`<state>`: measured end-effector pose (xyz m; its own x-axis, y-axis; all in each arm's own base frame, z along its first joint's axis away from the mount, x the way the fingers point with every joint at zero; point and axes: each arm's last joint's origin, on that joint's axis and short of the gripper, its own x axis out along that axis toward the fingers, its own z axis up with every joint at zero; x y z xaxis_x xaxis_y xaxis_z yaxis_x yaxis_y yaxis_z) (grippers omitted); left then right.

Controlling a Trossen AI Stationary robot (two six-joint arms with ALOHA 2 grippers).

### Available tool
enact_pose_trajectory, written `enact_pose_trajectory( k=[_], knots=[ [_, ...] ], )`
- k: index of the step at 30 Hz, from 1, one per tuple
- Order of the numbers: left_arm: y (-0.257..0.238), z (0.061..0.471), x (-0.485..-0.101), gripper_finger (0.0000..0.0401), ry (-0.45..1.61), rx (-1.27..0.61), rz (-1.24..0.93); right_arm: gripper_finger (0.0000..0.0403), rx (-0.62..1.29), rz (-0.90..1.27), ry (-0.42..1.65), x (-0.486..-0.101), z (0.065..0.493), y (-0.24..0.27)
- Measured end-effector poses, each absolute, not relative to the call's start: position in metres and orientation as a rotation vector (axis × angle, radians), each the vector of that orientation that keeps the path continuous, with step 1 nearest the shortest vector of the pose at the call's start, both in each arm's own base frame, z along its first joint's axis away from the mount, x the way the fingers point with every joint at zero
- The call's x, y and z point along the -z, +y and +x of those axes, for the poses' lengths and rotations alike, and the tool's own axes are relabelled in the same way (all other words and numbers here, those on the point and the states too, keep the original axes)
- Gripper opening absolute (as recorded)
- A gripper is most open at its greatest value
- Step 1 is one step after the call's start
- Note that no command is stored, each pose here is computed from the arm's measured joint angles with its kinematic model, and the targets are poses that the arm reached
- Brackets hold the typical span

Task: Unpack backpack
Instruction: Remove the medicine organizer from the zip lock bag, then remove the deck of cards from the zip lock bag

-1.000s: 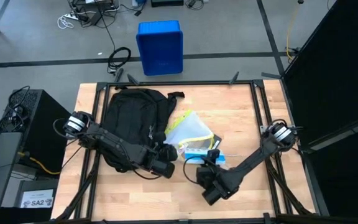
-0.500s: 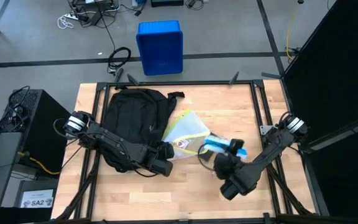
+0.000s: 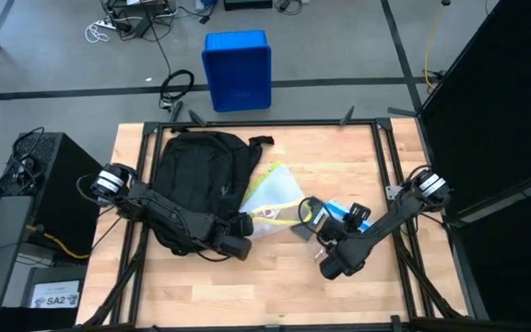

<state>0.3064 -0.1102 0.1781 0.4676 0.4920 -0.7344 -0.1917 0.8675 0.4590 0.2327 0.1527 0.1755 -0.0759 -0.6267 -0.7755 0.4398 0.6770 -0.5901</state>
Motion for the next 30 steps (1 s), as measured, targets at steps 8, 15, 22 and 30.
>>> enact_pose_trajectory(
  k=[8, 15, 22, 30],
  knots=[
    [-0.108, 0.293, -0.180, 0.0000, 0.854, -0.196, 0.263, 0.0163, 0.840, -0.129, 1.357, -0.162, 0.236, 0.152],
    [-0.101, 0.275, -0.178, 0.0000, 0.787, -0.153, 0.226, 0.0345, 0.817, -0.108, 1.326, -0.171, 0.243, 0.157],
    [-0.104, 0.276, -0.177, 0.0000, 0.761, -0.036, 0.211, 0.0324, 0.745, -0.125, 1.241, -0.187, 0.257, 0.165],
    [-0.111, 0.284, -0.184, 0.0000, 0.555, 0.149, 0.182, 0.0238, 0.382, -0.195, 0.903, -0.198, 0.303, 0.194]
  ],
)
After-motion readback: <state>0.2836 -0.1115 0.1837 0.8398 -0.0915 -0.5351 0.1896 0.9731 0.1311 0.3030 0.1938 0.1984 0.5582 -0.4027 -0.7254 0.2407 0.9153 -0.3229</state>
